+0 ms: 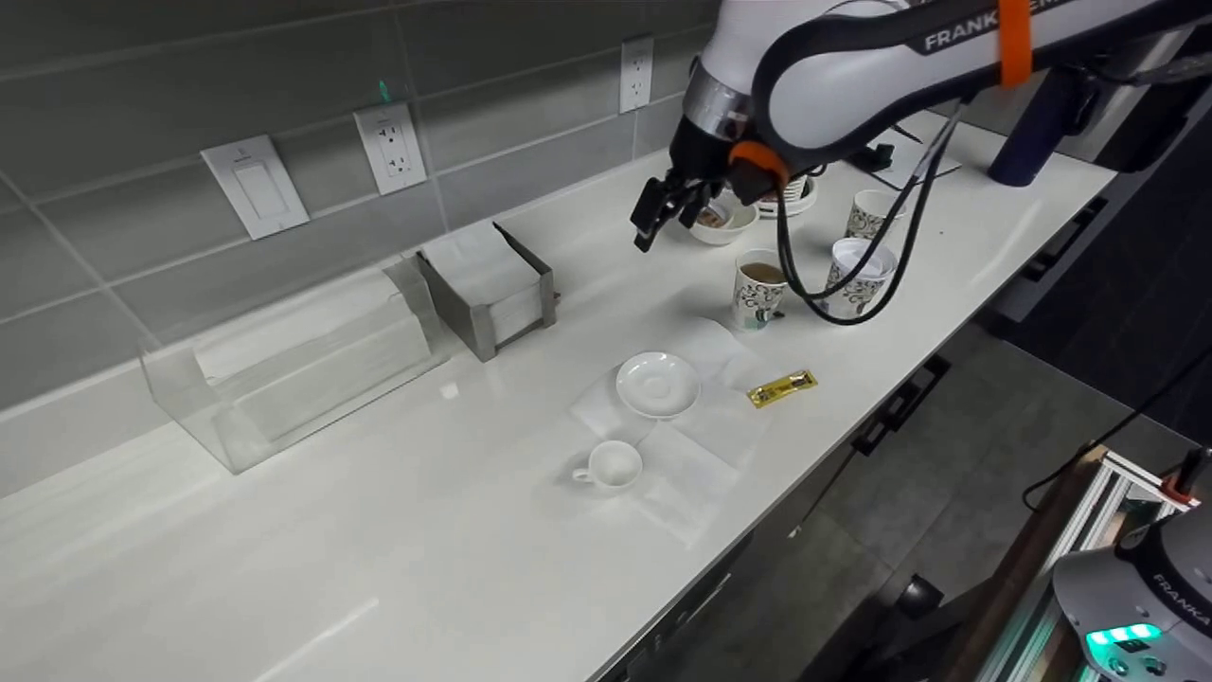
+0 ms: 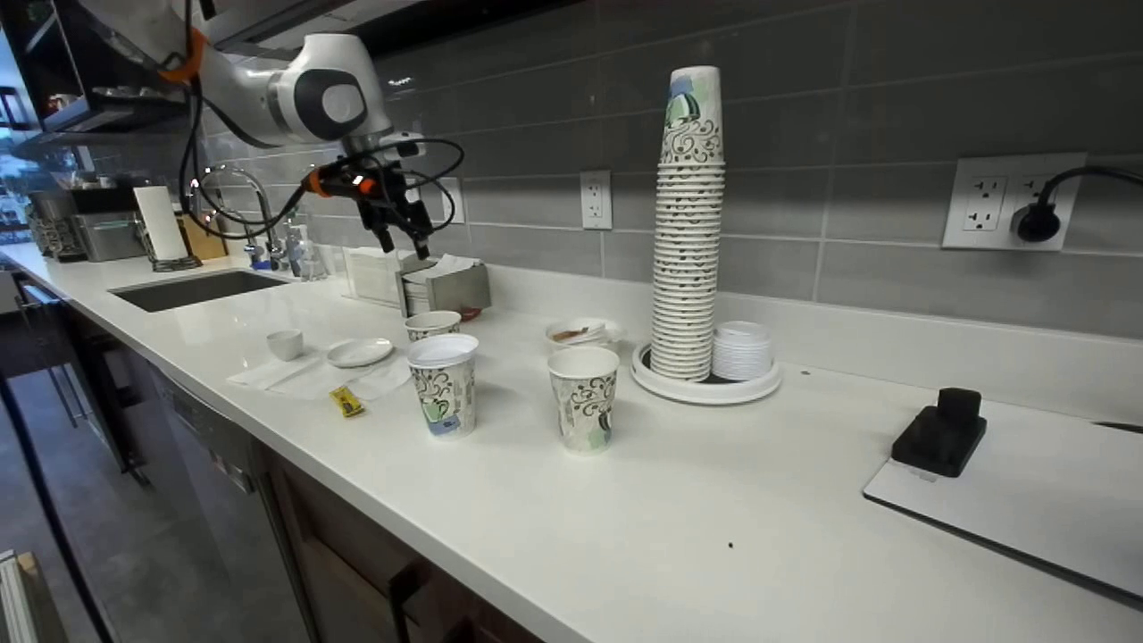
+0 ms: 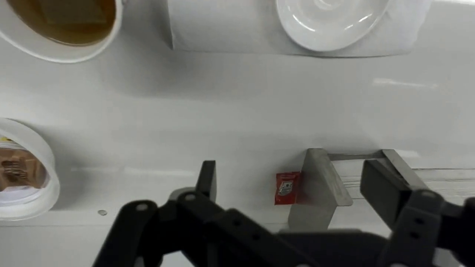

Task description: Put the small pink object into the white bowl

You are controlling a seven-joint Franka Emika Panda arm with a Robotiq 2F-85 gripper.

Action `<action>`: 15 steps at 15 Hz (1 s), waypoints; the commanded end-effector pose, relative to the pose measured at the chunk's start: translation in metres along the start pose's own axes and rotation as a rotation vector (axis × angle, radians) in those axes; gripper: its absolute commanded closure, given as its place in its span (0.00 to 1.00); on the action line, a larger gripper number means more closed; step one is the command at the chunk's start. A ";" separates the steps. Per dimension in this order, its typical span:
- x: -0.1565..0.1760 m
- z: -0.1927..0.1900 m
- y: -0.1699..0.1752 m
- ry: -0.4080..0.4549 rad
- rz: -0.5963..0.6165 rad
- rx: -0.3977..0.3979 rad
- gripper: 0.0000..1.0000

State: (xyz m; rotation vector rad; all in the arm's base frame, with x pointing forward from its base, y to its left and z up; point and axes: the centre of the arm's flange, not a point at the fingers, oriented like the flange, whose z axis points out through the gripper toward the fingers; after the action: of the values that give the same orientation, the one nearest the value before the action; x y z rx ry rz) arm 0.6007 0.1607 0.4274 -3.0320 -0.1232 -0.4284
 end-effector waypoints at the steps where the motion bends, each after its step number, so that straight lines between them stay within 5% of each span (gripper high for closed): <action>1: 0.006 0.008 -0.003 -0.009 -0.002 0.003 0.00; 4: 0.014 0.013 -0.004 -0.013 -0.001 0.005 0.00; 10: 0.085 0.070 0.042 -0.043 -0.007 0.197 0.00; 15: 0.126 0.109 0.064 -0.121 -0.011 0.271 0.00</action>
State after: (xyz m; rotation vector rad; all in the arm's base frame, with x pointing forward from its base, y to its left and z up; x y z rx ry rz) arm 0.7076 0.1061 0.3592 -2.8432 -0.1722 -0.2857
